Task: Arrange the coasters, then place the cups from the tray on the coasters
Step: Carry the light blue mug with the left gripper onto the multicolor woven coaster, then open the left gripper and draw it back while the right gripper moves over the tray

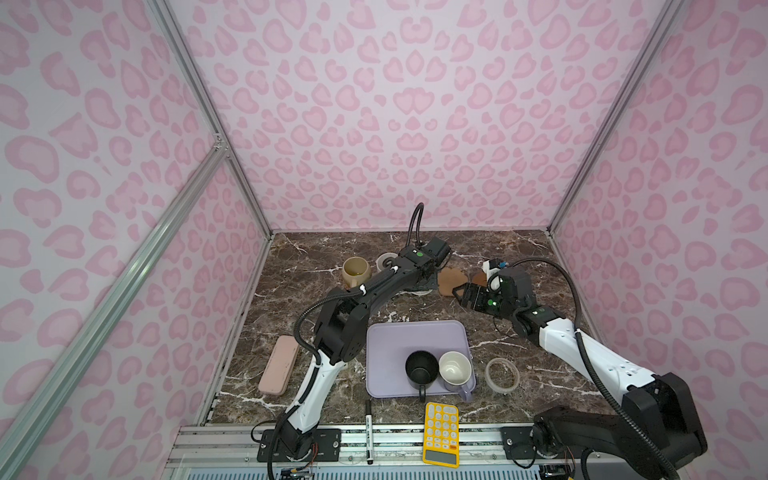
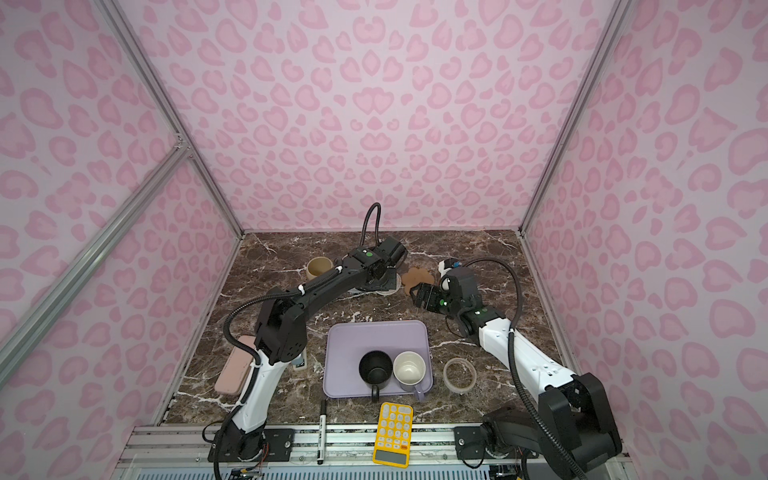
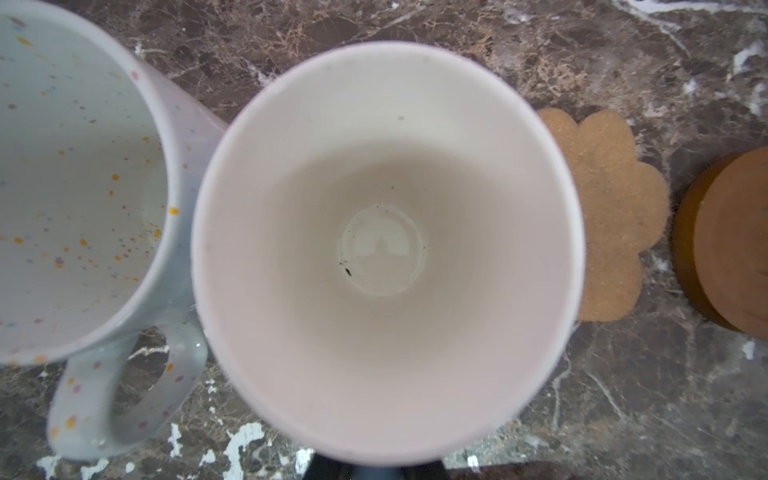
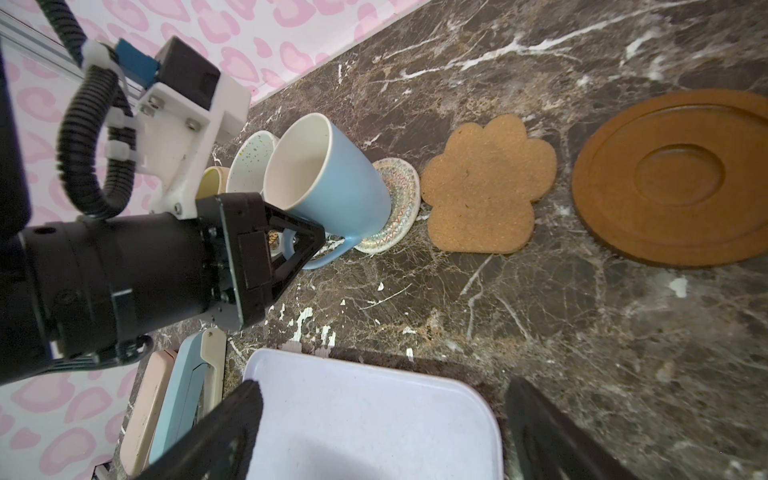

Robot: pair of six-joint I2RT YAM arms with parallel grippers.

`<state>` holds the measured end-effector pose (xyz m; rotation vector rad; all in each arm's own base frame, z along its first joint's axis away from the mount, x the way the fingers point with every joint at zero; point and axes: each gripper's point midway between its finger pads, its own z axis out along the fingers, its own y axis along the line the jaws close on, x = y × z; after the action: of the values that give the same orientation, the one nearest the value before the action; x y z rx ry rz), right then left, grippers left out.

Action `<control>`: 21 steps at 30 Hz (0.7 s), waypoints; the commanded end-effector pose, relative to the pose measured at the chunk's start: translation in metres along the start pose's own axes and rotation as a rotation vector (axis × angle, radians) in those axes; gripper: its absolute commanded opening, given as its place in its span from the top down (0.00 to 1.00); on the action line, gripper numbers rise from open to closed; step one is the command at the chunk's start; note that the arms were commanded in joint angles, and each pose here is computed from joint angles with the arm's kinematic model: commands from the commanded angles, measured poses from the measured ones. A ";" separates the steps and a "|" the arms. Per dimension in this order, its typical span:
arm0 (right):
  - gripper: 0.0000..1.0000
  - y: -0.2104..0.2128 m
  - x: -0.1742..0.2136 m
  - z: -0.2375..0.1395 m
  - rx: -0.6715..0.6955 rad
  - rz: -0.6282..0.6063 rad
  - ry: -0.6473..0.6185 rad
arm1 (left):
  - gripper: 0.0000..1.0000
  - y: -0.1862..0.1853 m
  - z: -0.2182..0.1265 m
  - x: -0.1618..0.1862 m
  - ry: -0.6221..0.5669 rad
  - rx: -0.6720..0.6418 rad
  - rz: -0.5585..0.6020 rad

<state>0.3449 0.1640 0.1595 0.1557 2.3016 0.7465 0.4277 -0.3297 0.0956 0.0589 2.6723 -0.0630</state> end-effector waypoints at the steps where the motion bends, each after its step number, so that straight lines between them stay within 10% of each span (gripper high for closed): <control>1: 0.07 0.003 -0.002 0.003 -0.022 -0.004 -0.008 | 0.99 -0.005 0.003 -0.010 -0.041 0.015 -0.015; 21: 0.09 0.005 0.015 -0.013 -0.004 -0.066 0.073 | 0.37 -0.002 -0.049 -0.019 -0.110 0.106 -0.056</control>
<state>0.3353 0.1657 0.1610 0.1121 2.3284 0.7535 0.4225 -0.3266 0.0944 0.0433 2.6644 -0.0924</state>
